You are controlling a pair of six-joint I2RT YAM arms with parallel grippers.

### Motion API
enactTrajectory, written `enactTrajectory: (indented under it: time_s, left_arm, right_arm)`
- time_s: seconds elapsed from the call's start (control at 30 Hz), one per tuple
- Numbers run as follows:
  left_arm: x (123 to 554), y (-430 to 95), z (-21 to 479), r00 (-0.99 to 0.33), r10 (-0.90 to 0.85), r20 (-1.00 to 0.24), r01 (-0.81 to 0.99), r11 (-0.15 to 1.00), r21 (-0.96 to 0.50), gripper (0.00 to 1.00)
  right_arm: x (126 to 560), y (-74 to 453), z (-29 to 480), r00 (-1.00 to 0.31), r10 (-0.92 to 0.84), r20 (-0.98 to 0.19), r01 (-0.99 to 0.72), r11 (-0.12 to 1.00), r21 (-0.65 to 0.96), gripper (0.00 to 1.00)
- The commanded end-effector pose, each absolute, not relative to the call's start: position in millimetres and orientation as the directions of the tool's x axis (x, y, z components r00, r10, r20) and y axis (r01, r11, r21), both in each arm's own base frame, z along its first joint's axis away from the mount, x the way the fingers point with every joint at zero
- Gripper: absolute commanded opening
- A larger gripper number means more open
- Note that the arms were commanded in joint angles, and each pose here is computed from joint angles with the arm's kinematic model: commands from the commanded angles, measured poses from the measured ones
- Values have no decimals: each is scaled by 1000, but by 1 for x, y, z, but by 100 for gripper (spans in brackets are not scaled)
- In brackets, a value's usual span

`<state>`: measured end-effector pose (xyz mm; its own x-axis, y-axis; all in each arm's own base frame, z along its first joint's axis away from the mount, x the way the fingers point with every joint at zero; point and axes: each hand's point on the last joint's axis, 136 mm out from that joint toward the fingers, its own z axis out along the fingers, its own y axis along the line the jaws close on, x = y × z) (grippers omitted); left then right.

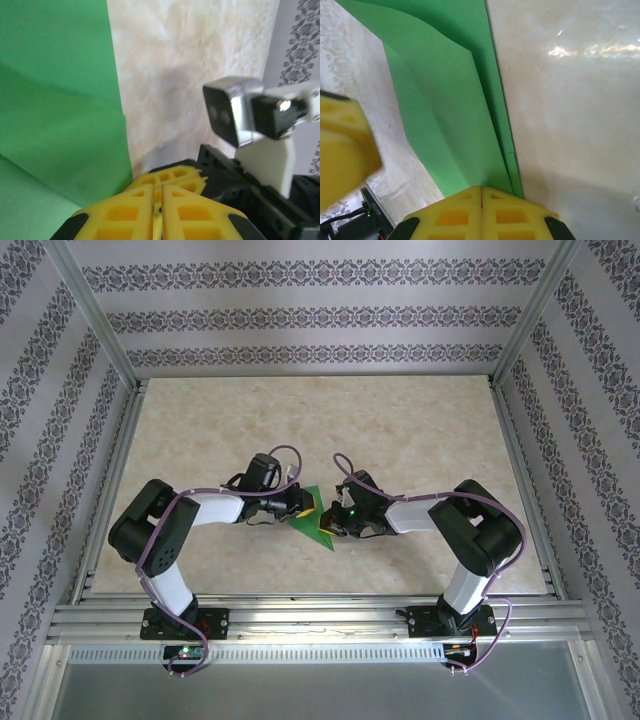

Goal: Fold a paper plane with a square sheet of paper (pick it up from the middle)
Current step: Fourth fold the wing at the center of the table.

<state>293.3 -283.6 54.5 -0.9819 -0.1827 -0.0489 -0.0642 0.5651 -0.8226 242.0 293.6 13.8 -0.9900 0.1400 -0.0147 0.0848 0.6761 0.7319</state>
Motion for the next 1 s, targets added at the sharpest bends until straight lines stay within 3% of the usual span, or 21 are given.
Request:
enactTrajectory:
  time_s: [0.0, 0.57, 0.97]
  left_arm:
    - [276, -281, 35, -990, -140, -12, -80, 633, -770, 10]
    - [304, -254, 6, -978, -210, -24, -142, 740, -658, 10]
    - [334, -218, -1, -963, -268, -18, -198, 751, -630, 10]
  right_arm:
    - [217, 263, -23, -983, 166, 74, 177, 775, 607, 1]
    - [201, 249, -39, -984, 148, 98, 177, 811, 557, 0]
    - [197, 249, -40, -985, 132, 107, 169, 813, 557, 0]
